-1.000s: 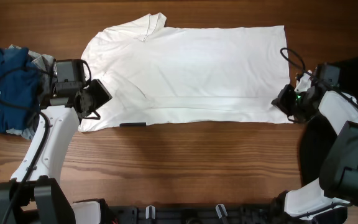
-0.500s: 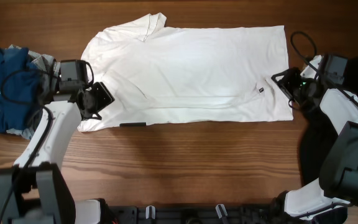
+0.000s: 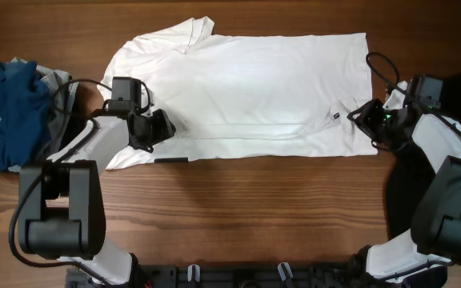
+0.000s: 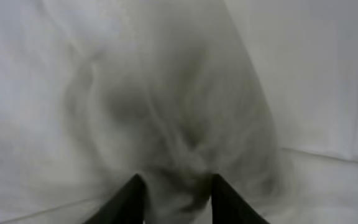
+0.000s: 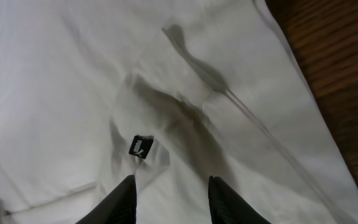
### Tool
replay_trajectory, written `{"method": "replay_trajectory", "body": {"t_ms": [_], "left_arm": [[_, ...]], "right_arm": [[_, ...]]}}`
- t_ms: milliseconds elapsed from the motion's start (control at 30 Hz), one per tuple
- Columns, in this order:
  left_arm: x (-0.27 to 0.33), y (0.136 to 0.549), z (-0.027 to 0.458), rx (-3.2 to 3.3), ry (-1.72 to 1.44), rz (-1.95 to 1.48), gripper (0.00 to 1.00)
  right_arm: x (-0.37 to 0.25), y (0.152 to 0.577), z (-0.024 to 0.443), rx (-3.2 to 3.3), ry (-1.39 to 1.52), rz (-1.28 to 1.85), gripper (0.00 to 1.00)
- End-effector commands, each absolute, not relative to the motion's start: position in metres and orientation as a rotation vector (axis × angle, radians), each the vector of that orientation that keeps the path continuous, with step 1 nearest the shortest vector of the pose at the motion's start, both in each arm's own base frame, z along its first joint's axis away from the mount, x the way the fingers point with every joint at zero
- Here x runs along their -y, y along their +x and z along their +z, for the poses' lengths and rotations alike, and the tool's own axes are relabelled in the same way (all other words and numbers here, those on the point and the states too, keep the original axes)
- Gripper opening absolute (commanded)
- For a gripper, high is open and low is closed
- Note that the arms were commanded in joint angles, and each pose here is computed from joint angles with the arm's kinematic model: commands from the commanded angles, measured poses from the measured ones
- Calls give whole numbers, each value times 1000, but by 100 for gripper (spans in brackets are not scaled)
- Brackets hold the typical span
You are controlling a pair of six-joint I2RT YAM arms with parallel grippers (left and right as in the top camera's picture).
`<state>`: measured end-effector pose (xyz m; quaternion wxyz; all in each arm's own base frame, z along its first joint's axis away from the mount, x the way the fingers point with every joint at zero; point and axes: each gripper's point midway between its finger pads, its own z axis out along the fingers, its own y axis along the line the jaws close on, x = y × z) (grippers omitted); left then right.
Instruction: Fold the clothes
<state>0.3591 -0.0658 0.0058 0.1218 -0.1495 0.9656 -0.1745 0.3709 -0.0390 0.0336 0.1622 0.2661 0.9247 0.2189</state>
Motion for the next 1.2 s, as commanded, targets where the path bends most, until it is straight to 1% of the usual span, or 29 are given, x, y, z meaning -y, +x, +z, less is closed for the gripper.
{"method": "replay_trajectory", "body": {"t_ms": [0, 67, 200, 333, 433, 500, 600, 667, 733, 967, 1033, 1067, 1100, 1167], "left_arm": [[72, 359, 1, -2833, -413, -546, 17], [73, 359, 2, -2833, -413, -557, 4], [73, 364, 21, -2796, -417, -588, 4], [66, 390, 65, -2652, -429, -607, 4], [66, 407, 79, -2561, -391, -611, 4], [63, 417, 81, -2526, -384, -567, 4], [61, 425, 81, -2494, -377, -489, 4], [60, 430, 82, -2477, -371, -456, 4], [64, 433, 80, -2470, -359, -462, 4], [71, 430, 67, -2508, -348, -465, 4], [71, 430, 64, -2513, -349, -466, 4], [72, 430, 64, -2514, -348, -468, 4], [72, 430, 64, -2513, -348, -468, 4], [71, 430, 64, -2514, -348, -467, 4]], "right_arm": [[42, 375, 35, -2640, 732, 595, 37], [42, 375, 35, -2640, 731, 595, 37], [43, 375, 35, -2638, 730, 595, 37], [44, 380, 37, -2618, 718, 590, 37], [41, 392, 41, -2569, 669, 608, 37], [35, 395, 42, -2560, 639, 620, 38], [42, 398, 37, -2562, 641, 536, 42], [54, 404, 31, -2548, 654, 443, 42], [59, 411, 26, -2529, 641, 421, 42], [59, 417, -18, -2561, 661, 435, 41], [55, 420, -19, -2554, 635, 473, 38], [51, 423, -17, -2545, 598, 496, 33], [42, 430, -7, -2512, 518, 570, 25], [35, 433, 0, -2487, 486, 630, 20]]}}
